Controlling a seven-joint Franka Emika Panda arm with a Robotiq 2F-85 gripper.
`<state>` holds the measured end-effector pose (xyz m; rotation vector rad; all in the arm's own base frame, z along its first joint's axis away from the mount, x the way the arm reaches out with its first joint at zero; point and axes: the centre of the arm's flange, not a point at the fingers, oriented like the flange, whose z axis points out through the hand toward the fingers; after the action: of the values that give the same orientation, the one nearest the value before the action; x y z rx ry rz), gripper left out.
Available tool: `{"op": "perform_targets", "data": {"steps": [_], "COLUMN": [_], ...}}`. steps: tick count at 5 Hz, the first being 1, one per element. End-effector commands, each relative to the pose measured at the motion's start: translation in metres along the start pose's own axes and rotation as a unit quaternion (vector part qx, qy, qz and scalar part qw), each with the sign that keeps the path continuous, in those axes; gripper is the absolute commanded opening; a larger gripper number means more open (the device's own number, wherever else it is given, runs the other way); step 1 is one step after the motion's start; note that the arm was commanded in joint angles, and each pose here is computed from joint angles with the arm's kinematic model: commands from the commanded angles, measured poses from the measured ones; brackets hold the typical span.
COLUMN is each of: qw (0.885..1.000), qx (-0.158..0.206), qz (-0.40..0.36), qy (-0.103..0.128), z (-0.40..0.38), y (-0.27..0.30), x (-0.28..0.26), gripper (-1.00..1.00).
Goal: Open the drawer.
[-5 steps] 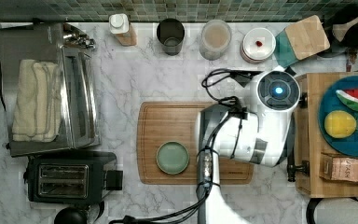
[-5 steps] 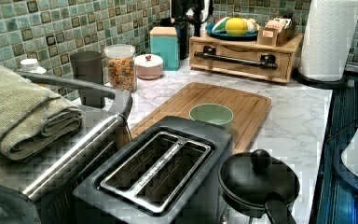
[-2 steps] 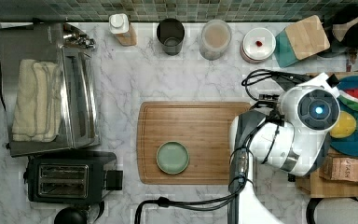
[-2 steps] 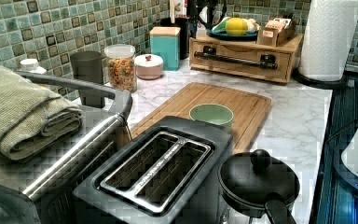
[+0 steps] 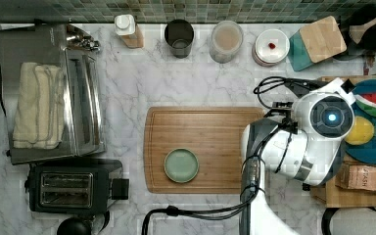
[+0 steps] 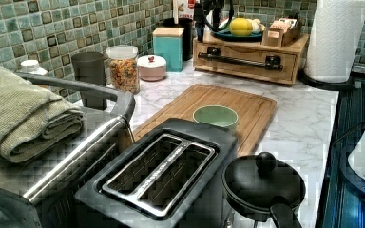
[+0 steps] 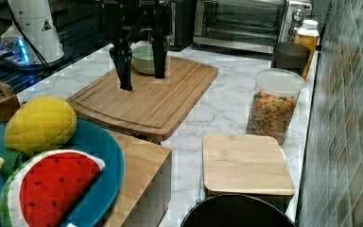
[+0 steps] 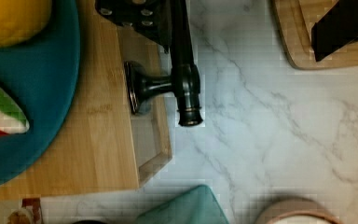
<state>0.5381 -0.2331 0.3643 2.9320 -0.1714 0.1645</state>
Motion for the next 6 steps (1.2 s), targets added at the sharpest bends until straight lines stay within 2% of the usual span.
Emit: {"op": "perform_targets", "data": {"steps": [1,4,5,6], "qw": [0.996,0.996,0.996,0.998], "qx": [-0.053,-0.024,-0.017,-0.008], "qz": [-0.029,0.023,0.038,0.040], "qy": [-0.060,-0.077,-0.074,-0.055], "z": [0.020,0.043,0.048,0.062], "y": [0.030,0.042,0.035,0.033], "x": [-0.028,-0.059,-0.069,-0.076], "gripper": [1.00,1.00,1.00,1.00]}}
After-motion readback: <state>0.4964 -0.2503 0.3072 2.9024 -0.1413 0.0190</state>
